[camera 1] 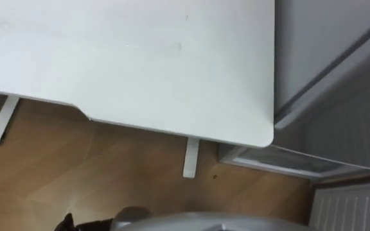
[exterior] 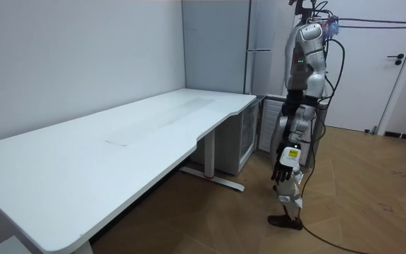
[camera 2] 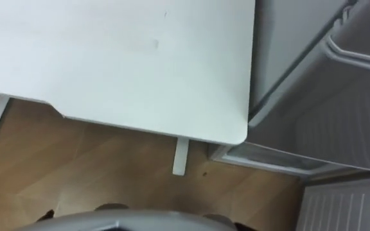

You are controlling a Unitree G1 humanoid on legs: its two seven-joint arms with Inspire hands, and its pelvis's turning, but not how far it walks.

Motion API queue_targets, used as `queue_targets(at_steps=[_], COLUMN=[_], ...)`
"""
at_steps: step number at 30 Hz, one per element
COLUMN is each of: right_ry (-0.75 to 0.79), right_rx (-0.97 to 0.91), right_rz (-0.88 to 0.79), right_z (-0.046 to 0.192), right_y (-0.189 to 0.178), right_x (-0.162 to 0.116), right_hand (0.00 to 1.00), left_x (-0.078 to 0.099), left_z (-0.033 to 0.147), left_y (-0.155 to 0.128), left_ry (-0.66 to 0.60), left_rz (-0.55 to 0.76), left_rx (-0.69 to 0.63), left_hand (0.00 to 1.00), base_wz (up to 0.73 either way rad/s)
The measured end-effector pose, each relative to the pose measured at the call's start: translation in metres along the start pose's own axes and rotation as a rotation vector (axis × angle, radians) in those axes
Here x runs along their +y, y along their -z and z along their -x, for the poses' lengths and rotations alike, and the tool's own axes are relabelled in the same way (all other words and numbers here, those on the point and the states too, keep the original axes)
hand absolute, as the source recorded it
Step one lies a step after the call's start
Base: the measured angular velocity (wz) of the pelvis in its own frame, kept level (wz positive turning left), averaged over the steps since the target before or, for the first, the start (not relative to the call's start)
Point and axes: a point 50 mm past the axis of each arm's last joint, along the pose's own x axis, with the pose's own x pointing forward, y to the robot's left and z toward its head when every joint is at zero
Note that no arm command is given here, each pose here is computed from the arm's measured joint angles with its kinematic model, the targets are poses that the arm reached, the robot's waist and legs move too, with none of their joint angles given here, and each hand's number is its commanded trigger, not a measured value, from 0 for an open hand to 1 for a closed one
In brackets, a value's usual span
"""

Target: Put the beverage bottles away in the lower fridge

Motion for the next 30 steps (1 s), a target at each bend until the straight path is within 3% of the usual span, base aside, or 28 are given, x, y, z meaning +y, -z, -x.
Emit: queue_targets(at_steps=[5,10,13,19,25,30], right_ry=[0.082,0.188,0.282,0.408,0.485,0.533], right_rx=[-0.069,-0.258,-0.520,-0.893,-1.072,-1.091], right_rz=[-0.100,-0.046,0.097,0.150,0.231,0.286], right_z=[0.003,0.013,0.038,0.088,0.114,0.116], right_y=[-0.007,-0.060,-0.125,-0.191,-0.211,-0.214], right_x=[-0.010,-0.014,-0.010,0.008,0.022,0.024], right_hand=[0.00,0.00,0.00,0.00,0.00,0.00], left_x=[0.008,0.022,0.024,0.028,0.026,0.026], left_z=[-0.001,-0.001,-0.001,-0.001,-0.001,-0.001], left_y=[-0.002,-0.006,-0.014,-0.016,-0.018,-0.021], left_ry=[-0.043,-0.109,-0.122,-0.135,-0.122,-0.106], left_rz=[0.043,0.073,0.041,0.019,0.002,-0.024], left_rx=[-0.005,-0.025,-0.049,-0.061,-0.075,-0.083], left_hand=[0.00,0.00,0.00,0.00,0.00,0.00], base_wz=[-0.36,-0.28,-0.28,-0.20,-0.03,-0.05])
